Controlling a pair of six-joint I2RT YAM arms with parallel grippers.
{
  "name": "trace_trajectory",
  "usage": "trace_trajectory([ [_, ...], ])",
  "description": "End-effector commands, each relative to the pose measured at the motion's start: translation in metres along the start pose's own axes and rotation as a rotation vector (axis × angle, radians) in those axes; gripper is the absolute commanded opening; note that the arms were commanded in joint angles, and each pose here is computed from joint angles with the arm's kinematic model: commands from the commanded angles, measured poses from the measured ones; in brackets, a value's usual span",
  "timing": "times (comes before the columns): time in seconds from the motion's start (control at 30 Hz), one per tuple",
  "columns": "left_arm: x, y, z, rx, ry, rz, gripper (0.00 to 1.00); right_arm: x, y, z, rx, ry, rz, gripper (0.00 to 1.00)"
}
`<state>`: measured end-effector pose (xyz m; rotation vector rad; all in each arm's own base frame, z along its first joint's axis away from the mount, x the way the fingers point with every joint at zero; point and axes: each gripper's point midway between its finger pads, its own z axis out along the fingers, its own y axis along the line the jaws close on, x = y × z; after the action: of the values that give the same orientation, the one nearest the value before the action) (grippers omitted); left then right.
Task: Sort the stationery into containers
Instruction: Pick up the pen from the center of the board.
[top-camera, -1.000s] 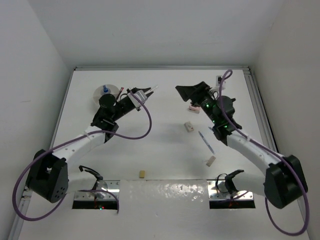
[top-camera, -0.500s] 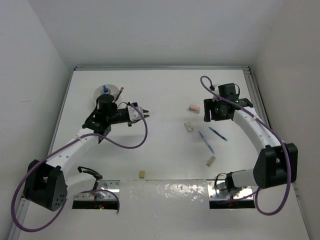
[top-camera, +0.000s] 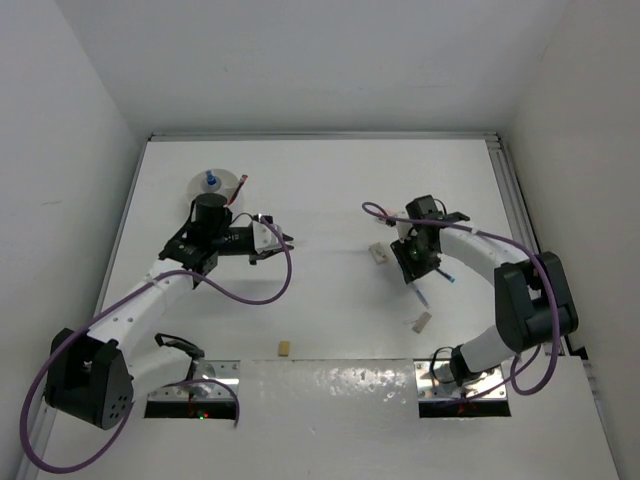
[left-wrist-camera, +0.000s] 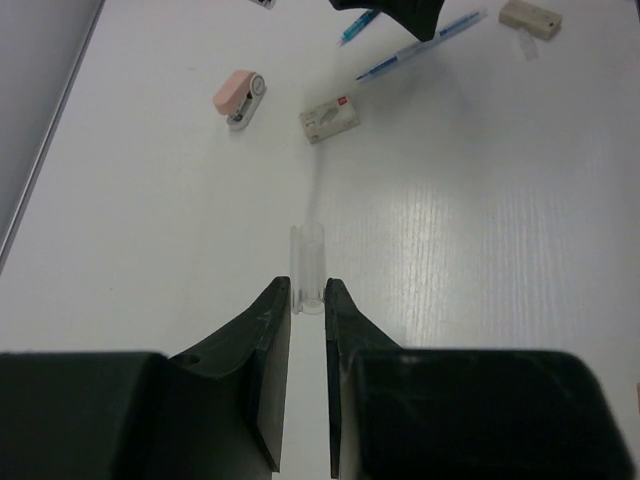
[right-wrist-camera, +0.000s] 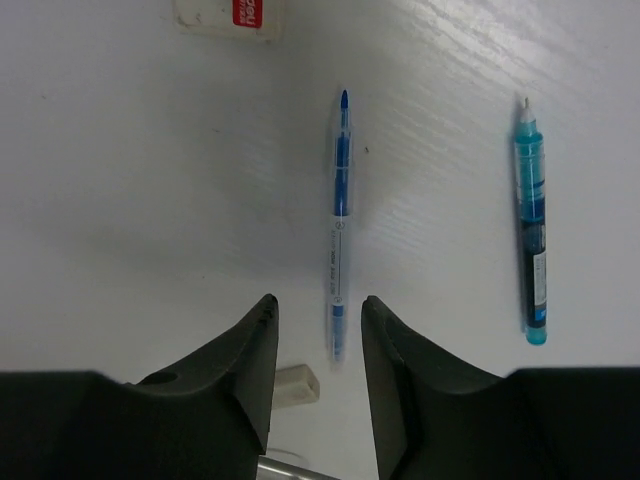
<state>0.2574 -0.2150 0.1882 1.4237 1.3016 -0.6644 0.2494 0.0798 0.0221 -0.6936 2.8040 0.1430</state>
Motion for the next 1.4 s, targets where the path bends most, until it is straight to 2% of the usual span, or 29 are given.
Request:
trace_trajectory([
  [0.0, -0.014, 0.004, -0.005, -0.001, -0.031, 0.052, 0.00, -0.009, -0.006, 0.004, 0.030, -0.040, 0.020, 0.38],
  [0.2, -0.016, 0.003, -0.004, 0.011, -0.049, 0.055, 0.00, -0.014, -0.006, 0.003, 0.018, -0.049, 0.007, 0.39],
  [0.33, -0.017, 0.003, -0.005, 0.014, -0.048, 0.083, 0.00, -0.022, -0.012, -0.001, 0.023, -0.085, 0.062, 0.40],
  [0.43, -0.014, 0.000, -0.005, 0.029, -0.038, 0.088, 0.00, -0.033, -0.026, -0.010, 0.055, -0.155, 0.097, 0.51],
  [0.6, -0.014, -0.001, -0.005, 0.039, -0.037, 0.119, 0.00, -0.041, -0.066, -0.031, 0.158, -0.192, 0.058, 0.59],
  [0.87, -0.017, -0.002, -0.006, 0.033, -0.046, 0.136, 0.00, -0.028, -0.110, -0.040, 0.230, -0.090, 0.068, 0.62],
  [1.0, -0.015, -0.001, -0.006, 0.026, -0.045, 0.133, 0.00, -0.023, -0.113, -0.032, 0.215, -0.052, -0.023, 0.61],
  [1.17, -0.018, 0.002, -0.006, 0.013, -0.045, 0.139, 0.00, -0.002, -0.110, -0.013, 0.156, 0.056, -0.140, 0.62],
  [1.37, -0.018, 0.003, -0.007, 0.007, -0.041, 0.135, 0.00, 0.007, -0.108, 0.002, 0.104, 0.078, -0.166, 0.61],
])
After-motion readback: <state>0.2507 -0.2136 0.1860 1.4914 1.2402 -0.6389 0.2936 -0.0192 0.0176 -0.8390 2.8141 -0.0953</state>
